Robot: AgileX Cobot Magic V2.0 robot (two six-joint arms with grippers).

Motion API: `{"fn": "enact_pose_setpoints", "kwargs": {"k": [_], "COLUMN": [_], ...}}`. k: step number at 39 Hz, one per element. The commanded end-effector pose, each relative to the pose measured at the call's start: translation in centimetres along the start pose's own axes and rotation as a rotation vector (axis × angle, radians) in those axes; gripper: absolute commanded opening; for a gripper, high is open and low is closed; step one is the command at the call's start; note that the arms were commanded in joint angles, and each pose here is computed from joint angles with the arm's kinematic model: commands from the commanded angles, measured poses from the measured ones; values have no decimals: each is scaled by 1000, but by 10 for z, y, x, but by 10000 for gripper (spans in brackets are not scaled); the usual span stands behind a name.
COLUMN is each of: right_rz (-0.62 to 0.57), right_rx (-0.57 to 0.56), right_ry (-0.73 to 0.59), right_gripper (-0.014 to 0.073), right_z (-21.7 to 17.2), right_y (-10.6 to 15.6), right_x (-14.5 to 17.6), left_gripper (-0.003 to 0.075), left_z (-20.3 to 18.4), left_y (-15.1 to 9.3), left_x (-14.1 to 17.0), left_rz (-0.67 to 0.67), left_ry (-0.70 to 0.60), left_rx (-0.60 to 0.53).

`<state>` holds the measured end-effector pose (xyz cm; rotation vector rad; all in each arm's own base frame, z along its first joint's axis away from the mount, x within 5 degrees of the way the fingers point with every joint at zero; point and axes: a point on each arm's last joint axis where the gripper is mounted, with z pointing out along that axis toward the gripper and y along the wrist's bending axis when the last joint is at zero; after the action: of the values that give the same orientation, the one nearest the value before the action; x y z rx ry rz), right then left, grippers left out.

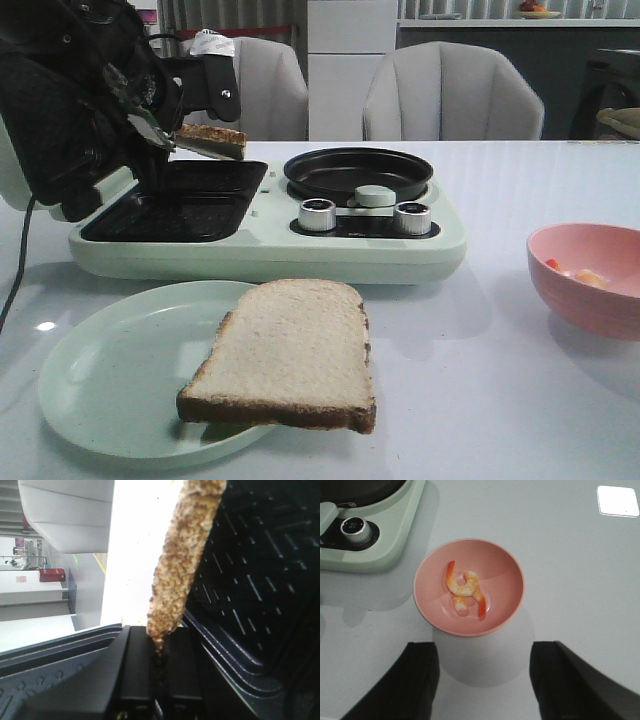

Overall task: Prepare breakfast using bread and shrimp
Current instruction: 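Lower the bread slice into the sandwich maker plate and release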

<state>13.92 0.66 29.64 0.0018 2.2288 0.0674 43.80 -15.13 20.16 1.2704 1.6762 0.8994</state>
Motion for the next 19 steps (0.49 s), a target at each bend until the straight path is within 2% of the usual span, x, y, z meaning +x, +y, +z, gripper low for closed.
{"fn": "enact_pose_setpoints", "kwargs": {"k": [1, 8, 11, 19], "right_rz": [-4, -4, -4, -4], "right_rx": [-2, -2, -2, -2], "right_ry": [-94, -94, -94, -94], "right_gripper": [511, 511, 511, 511], "right_z": [-5, -5, -5, -5], "right_y": [1, 1, 1, 1], "right_x": [-14, -14, -14, -14], "left_gripper": [103, 120, 181, 425], "left_z": [-17, -16, -16, -16], "left_y": [30, 21, 19, 20], "left_x": [-7, -6, -5, -4], "left_rz": [2, 13, 15, 15], "left_ry": [-31, -41, -44, -26], "left_rx": [-90, -53, -47, -60]}}
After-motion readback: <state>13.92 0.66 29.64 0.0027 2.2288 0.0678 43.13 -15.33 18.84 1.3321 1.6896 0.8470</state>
